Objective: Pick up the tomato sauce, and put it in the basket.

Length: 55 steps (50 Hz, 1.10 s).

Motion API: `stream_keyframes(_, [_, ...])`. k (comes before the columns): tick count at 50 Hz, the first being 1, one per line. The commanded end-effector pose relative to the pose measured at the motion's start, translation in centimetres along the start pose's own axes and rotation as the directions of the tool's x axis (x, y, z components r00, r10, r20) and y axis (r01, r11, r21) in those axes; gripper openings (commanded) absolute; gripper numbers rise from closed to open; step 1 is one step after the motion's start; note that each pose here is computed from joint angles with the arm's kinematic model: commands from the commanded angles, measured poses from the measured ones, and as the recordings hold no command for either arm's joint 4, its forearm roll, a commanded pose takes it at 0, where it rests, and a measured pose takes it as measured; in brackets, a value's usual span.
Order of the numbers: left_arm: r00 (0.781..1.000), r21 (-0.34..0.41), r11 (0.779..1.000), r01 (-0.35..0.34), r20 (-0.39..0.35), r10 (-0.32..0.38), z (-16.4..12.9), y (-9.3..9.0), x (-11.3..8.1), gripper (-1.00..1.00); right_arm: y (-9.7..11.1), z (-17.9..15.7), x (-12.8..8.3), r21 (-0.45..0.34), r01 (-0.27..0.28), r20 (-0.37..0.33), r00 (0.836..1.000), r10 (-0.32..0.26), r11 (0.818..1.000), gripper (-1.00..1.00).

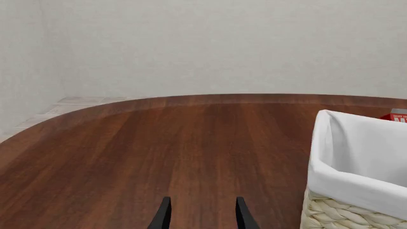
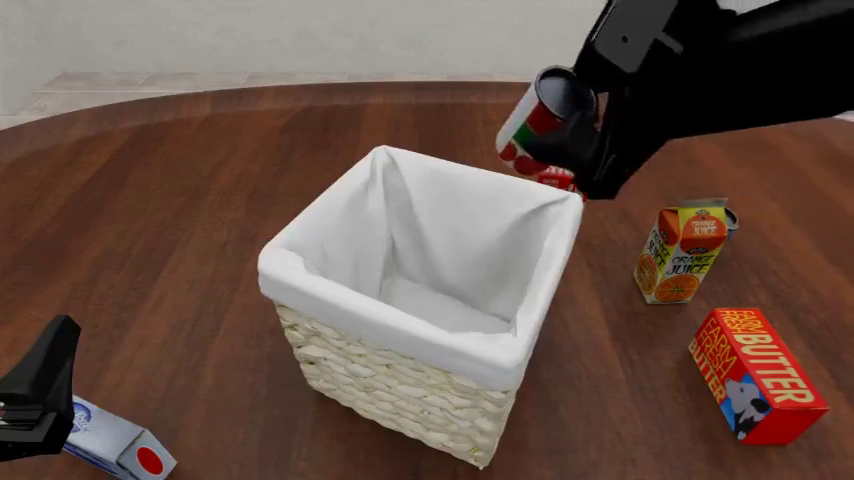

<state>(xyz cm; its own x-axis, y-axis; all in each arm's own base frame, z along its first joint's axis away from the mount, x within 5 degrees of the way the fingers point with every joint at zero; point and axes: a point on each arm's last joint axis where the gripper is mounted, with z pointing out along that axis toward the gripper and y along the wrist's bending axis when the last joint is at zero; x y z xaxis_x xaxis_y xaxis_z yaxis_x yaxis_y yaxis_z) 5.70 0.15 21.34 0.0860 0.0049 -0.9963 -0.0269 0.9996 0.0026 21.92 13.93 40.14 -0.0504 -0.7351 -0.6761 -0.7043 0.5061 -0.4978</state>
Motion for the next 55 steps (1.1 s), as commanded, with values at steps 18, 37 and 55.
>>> stream_keyframes(18, [1.0,0.0,1.0,0.0,0.0,0.0,0.0,0.0,0.0,1.0,2.5,5.3,-1.2,-0.113,0.041,-0.029,0.999,-0.044,0.993,-1.0])
stream_keyframes(37, [1.0,0.0,1.0,0.0,0.0,0.0,0.0,0.0,0.0,1.0,4.4,8.1,-1.4,-0.18,0.057,-0.057,0.996,-0.069,0.982,-1.0])
stream_keyframes(55, [1.0,0.0,1.0,0.0,0.0,0.0,0.0,0.0,0.0,1.0,5.9,9.9,-1.0,-0.215,0.045,-0.081,0.995,-0.064,0.976,-1.0])
